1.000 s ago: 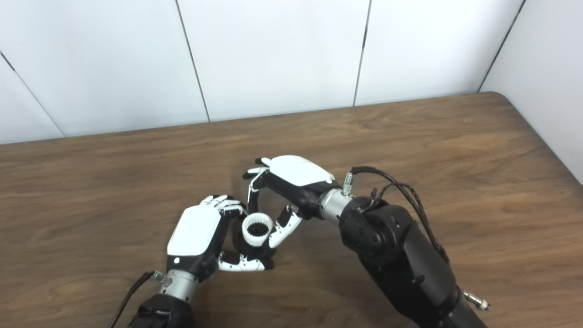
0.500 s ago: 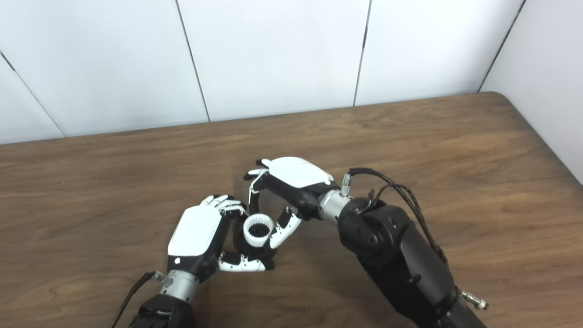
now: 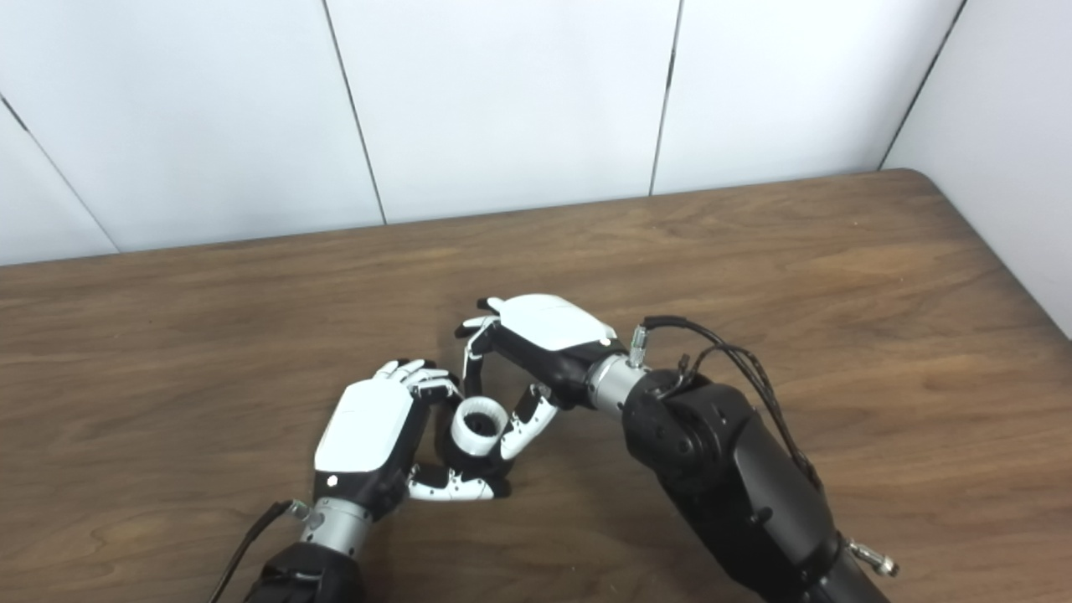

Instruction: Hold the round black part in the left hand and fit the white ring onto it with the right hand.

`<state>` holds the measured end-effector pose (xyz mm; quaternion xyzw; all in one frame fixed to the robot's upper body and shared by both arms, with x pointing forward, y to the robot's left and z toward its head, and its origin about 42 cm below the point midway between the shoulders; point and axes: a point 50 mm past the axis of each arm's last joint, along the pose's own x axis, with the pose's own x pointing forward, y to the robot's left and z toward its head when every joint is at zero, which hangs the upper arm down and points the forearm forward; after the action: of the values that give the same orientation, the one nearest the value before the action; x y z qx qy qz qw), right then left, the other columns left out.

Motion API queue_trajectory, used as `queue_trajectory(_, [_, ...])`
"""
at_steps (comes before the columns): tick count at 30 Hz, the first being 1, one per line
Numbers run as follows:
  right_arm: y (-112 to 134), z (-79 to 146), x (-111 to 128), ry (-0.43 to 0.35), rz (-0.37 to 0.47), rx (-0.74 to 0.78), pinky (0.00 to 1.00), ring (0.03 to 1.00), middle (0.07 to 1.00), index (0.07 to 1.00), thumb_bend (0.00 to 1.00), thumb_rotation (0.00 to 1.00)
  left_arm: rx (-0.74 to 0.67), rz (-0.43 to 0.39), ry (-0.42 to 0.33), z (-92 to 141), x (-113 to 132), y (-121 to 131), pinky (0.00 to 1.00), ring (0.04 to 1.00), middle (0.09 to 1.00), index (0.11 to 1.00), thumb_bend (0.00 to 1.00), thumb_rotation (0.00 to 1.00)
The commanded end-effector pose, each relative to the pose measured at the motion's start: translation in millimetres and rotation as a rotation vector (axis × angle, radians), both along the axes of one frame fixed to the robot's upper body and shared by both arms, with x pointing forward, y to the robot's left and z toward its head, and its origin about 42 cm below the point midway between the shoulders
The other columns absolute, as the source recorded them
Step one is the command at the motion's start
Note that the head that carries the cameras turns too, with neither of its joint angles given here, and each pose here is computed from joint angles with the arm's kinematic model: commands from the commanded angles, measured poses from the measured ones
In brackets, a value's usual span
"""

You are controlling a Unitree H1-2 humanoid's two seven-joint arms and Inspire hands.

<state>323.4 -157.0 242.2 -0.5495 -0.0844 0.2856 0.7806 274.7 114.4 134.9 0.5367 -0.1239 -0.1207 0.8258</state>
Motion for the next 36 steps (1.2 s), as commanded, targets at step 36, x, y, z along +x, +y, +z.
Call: queue_trajectory(36, [0.3,16.4,3.9,-0.052,0.008,0.015,1.00,1.000,0.884,0.485,0.52,0.13,0.009,0.004,-0.033,7.0,4.4,-9.3,0.91,0.872,0.770,0.485,0.52,0.06])
